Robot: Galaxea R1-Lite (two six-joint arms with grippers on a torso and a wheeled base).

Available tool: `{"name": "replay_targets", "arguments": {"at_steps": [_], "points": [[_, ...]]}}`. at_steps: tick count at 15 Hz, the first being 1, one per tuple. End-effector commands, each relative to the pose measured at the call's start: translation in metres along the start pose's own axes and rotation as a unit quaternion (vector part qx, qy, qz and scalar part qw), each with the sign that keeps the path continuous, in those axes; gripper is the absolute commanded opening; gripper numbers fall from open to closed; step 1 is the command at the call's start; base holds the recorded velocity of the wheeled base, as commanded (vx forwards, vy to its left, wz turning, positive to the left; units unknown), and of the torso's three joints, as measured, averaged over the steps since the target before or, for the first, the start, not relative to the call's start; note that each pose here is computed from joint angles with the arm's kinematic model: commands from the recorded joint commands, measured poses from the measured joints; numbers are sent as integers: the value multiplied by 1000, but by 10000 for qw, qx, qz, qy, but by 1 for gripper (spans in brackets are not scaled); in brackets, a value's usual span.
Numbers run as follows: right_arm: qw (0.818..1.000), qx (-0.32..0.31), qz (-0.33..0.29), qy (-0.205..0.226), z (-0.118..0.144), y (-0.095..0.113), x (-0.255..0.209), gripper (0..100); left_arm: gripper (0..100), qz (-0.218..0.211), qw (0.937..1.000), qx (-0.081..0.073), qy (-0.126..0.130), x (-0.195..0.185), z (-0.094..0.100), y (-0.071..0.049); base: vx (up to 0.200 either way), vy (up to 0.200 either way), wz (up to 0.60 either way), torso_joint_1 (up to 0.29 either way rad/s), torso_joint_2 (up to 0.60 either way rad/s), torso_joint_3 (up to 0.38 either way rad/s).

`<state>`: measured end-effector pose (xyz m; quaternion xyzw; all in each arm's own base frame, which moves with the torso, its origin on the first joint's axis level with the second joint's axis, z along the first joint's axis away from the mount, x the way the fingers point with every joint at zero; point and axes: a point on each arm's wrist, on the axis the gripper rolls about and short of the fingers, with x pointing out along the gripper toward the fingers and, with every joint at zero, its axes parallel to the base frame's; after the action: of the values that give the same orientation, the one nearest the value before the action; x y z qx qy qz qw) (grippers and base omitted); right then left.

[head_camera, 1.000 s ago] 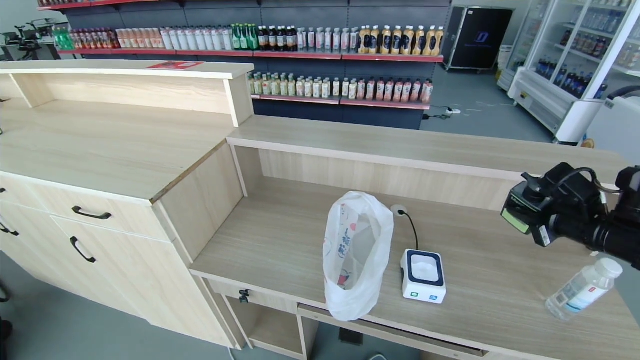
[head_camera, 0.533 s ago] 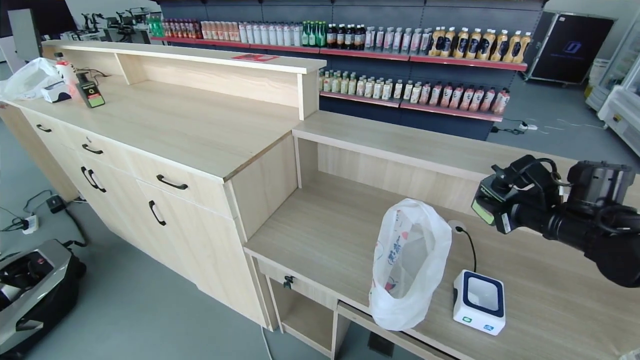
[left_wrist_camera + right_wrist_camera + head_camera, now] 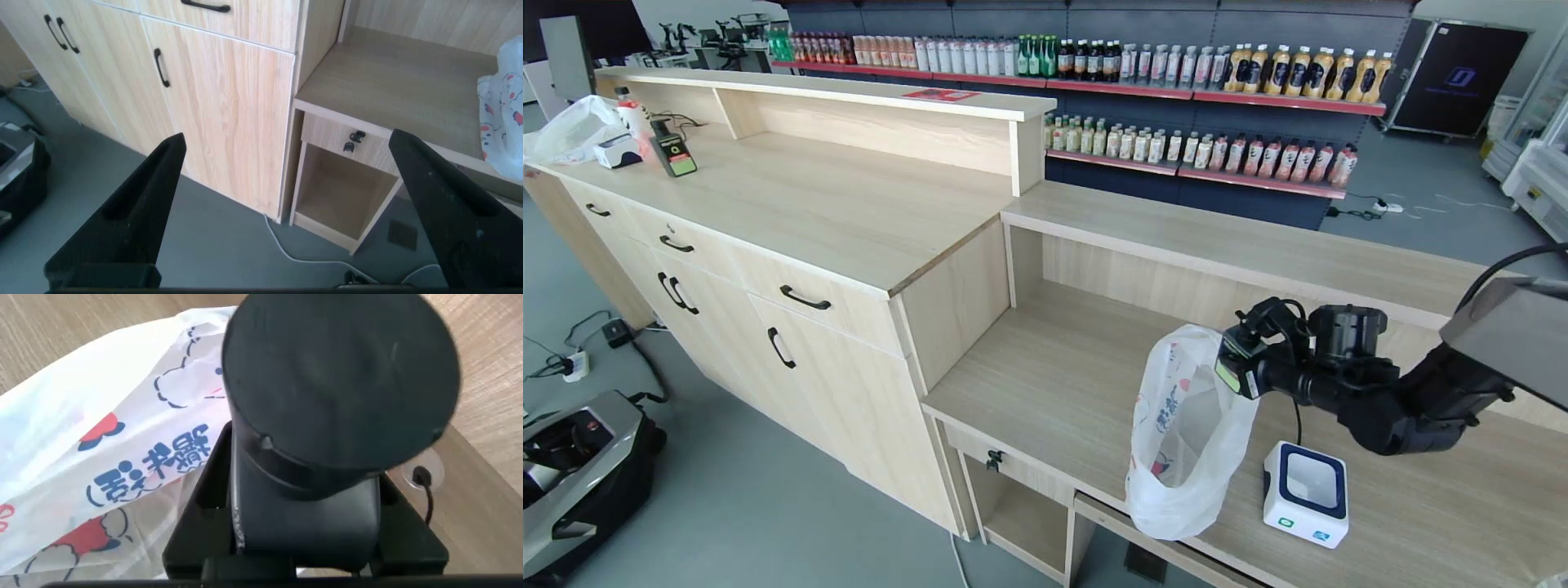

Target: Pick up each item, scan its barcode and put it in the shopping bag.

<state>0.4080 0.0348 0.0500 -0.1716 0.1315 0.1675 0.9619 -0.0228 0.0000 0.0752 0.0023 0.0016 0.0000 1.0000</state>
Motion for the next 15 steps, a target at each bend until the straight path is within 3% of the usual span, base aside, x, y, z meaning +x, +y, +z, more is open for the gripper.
{"name": "replay_targets", "arguments": {"at_steps": [1,6,10,15], "points": [[9994,-13,324,91,-25,20,36,0,100,0,10000,0,-1,0,0,0,0,0,0,0,0,0],[9980,-76,621,62,-45,41,69,0,100,0,10000,0,-1,0,0,0,0,0,0,0,0,0],[9973,-68,691,243,-63,47,76,0,100,0,10000,0,-1,0,0,0,0,0,0,0,0,0],[9972,-50,696,258,-64,47,77,0,100,0,10000,0,-1,0,0,0,0,0,0,0,0,0]]}}
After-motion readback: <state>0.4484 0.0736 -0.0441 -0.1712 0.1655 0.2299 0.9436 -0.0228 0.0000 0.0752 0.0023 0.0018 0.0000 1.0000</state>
